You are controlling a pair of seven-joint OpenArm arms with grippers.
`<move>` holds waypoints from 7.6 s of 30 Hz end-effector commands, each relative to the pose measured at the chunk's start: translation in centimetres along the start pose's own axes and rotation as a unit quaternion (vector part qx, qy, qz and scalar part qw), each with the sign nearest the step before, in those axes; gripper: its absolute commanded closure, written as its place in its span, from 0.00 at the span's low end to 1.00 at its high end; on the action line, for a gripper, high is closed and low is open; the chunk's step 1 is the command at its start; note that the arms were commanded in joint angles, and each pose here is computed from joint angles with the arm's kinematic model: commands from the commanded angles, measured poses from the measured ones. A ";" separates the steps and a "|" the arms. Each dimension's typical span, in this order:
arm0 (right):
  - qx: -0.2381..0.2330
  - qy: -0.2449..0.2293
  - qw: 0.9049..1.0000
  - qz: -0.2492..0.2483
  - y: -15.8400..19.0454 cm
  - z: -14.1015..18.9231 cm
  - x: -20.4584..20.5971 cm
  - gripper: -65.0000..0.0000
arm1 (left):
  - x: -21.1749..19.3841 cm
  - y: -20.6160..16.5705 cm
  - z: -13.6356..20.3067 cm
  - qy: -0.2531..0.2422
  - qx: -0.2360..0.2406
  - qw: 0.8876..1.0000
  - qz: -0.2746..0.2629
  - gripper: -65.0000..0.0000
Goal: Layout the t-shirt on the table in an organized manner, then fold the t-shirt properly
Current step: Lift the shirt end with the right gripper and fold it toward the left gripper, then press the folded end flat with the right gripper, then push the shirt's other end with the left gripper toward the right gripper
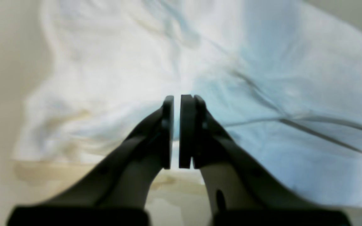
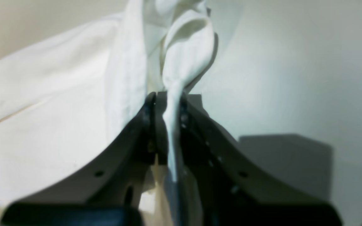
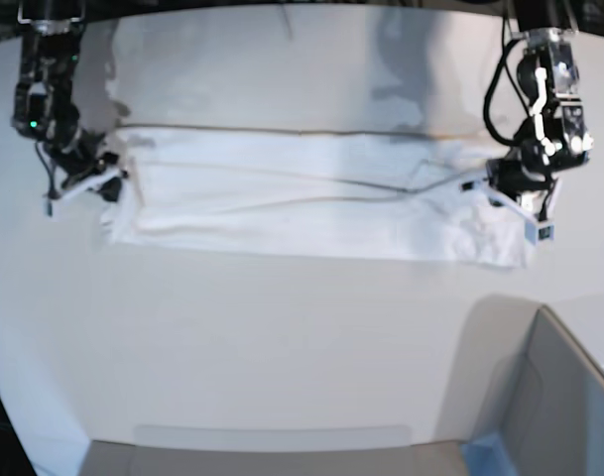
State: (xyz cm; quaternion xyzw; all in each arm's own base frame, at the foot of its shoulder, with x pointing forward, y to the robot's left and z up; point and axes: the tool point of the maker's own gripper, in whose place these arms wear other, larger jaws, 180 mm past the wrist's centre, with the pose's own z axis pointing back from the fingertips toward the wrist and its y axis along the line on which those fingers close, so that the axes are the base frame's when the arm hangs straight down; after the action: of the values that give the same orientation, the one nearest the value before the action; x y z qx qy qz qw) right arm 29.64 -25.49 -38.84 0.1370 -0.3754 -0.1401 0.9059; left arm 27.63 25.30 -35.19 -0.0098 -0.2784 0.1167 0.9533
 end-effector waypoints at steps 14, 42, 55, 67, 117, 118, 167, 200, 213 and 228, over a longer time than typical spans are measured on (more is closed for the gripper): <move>0.053 -0.060 0.990 0.115 6.8 5.5 5.4 1.00 | 0.2 0.1 1.1 -0.005 0.003 1.000 -0.012 0.92; 0.112 -0.008 0.949 0.296 24.0 -0.2 0.3 1.00 | -1.3 2.9 1.6 0.005 0.031 0.999 0.014 0.92; 0.138 0.013 0.937 0.321 26.4 -0.6 -2.0 1.00 | -1.4 2.7 1.5 0.007 0.030 0.999 0.012 0.92; 0.132 0.025 0.937 0.322 25.9 -2.8 -2.5 1.00 | -1.4 2.7 1.5 0.007 0.030 0.999 0.012 0.92; 0.080 -0.021 0.964 0.253 21.0 -1.4 1.4 0.52 | -3.3 0.9 0.8 0.024 0.006 0.999 0.034 0.92; 0.086 -0.036 0.962 0.255 21.6 -0.6 2.0 0.52 | -3.3 0.9 0.8 0.024 0.006 0.999 0.034 0.92; 0.032 0.066 0.976 0.206 16.4 -3.7 -6.2 0.52 | 3.2 1.8 0.6 -0.057 0.012 0.997 0.044 0.54; -0.024 0.063 0.974 0.218 11.0 -3.1 -4.5 0.52 | 2.7 -7.1 -2.7 -0.072 -0.186 0.980 -0.011 0.57; -0.025 0.065 0.973 0.219 10.9 -3.1 -4.6 0.52 | 4.2 -4.7 -4.2 -0.096 -0.092 0.989 -0.066 0.57; -0.023 0.063 0.973 0.220 11.1 -3.1 -4.4 0.52 | -2.1 -8.7 -7.7 -0.001 -0.128 0.984 -0.121 0.57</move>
State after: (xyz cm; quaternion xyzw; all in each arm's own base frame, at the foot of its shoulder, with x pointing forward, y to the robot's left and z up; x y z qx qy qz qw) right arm 31.14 -12.98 -39.49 0.0437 -0.3521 0.0617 0.9329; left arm 32.65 17.69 -41.56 -0.0834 -0.3129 -0.0290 0.9457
